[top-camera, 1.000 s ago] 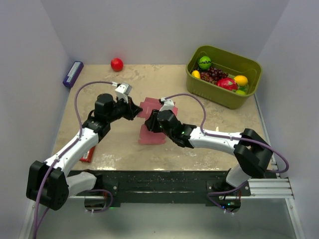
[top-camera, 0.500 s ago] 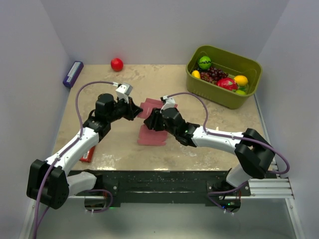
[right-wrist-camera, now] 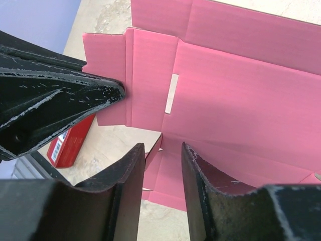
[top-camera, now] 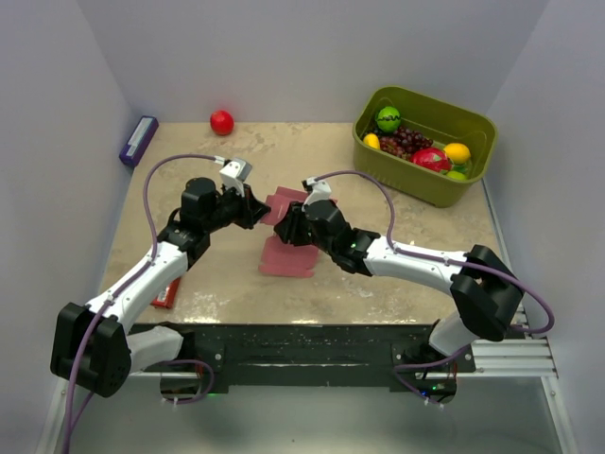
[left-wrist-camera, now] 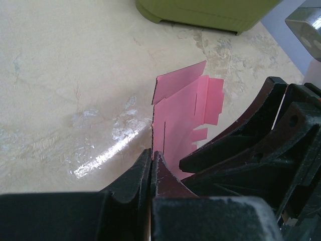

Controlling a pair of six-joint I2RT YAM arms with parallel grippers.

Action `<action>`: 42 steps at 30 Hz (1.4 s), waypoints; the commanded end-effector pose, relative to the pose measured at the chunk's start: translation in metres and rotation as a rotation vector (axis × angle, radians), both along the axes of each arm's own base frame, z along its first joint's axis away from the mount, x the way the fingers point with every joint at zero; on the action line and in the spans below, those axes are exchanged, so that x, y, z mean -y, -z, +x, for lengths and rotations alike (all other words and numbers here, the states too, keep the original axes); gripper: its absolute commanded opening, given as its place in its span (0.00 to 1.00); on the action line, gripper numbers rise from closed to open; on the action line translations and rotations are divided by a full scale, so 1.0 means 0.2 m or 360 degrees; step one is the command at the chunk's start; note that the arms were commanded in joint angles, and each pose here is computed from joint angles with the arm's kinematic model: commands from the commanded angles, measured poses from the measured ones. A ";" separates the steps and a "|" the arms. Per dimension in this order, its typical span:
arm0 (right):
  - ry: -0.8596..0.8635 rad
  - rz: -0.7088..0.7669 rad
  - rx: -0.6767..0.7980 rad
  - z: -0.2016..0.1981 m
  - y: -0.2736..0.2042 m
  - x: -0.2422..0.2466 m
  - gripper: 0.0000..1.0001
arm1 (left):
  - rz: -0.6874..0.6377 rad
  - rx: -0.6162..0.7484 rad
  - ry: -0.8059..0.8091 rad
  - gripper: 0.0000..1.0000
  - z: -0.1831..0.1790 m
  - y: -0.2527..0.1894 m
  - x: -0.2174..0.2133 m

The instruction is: Fold the paper box

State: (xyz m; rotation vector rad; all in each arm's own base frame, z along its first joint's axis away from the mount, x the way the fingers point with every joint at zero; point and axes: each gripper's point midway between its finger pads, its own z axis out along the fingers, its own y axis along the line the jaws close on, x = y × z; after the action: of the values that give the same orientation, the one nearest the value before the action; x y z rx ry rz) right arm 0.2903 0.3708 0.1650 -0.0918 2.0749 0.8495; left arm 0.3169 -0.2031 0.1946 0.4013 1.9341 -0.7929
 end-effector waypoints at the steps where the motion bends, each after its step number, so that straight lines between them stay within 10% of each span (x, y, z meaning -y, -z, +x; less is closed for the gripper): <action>1: 0.0040 -0.0014 0.0078 0.02 -0.08 0.03 0.34 | -0.0002 0.0069 0.0033 0.00 0.01 -0.04 0.02; 25: 0.0092 -0.0315 0.0163 0.08 0.18 0.12 0.31 | -0.0035 0.0100 0.0226 0.00 -0.05 -0.05 0.11; 42: 0.0010 -0.0077 0.0078 -0.16 -0.10 -0.02 0.52 | 0.0026 0.0069 0.0142 0.00 -0.02 -0.01 0.08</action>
State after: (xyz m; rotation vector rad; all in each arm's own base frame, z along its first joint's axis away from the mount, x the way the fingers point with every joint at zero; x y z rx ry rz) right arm 0.2593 0.3658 0.1708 -0.1683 2.0557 0.7559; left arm 0.3080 -0.2168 0.1862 0.4984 1.9381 -0.8332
